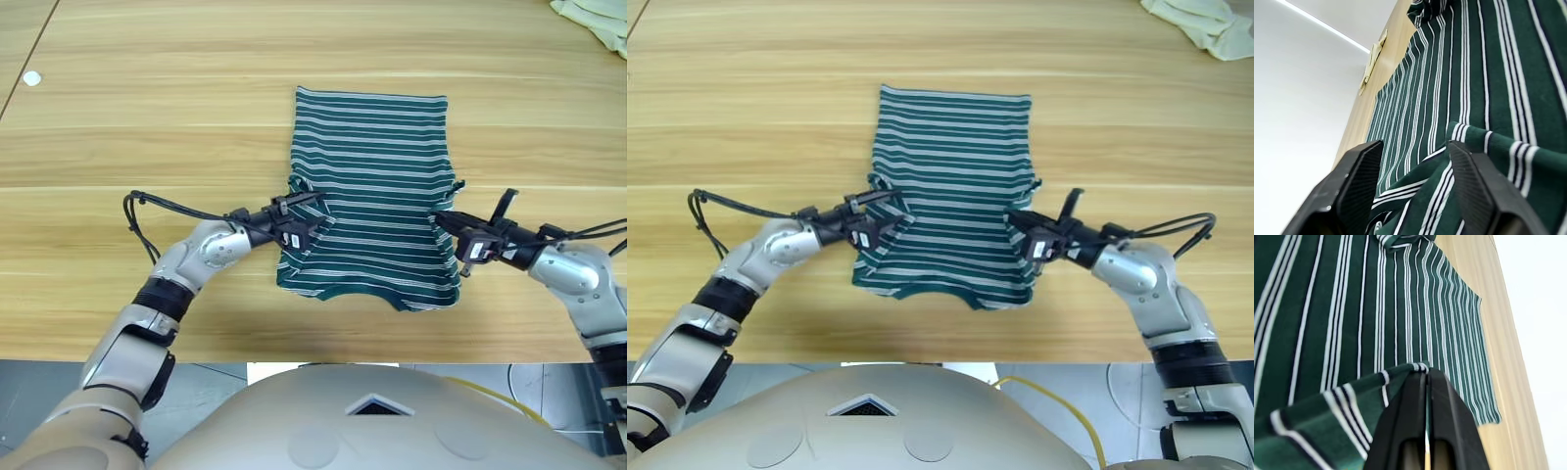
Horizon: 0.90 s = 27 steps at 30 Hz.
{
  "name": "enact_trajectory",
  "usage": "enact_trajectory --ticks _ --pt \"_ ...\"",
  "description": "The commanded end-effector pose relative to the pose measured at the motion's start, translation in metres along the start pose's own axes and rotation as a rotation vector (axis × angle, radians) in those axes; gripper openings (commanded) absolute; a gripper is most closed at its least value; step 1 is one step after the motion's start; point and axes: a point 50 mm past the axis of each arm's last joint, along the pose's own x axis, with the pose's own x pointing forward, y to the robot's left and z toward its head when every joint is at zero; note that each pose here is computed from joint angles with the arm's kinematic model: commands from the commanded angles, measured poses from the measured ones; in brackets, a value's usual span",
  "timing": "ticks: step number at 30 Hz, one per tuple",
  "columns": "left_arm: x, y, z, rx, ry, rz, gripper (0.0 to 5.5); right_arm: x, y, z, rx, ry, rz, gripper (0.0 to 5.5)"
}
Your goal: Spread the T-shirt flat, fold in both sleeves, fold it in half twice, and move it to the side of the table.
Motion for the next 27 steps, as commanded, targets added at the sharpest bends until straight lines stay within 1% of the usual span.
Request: enact_trajectory --ticks 1,7,15,27 --pt "0.001 0.004 0.000 0.016 -0.002 0.009 2.52 0.006 0.002 0.002 -0.003 -0.013 0.030 0.02" --pt "0.001 0.002 0.000 0.011 -0.003 0.011 2.52 0.015 0.011 0.006 0.008 -0.041 0.062 0.02" --pt "0.001 0.001 0.000 0.008 -0.004 0.013 2.52 0.024 0.009 0.012 0.018 -0.068 0.046 0.02" --pt "0.000 -0.001 0.001 0.001 -0.006 0.014 2.52 0.025 0.014 0.008 0.023 -0.033 0.043 0.02"
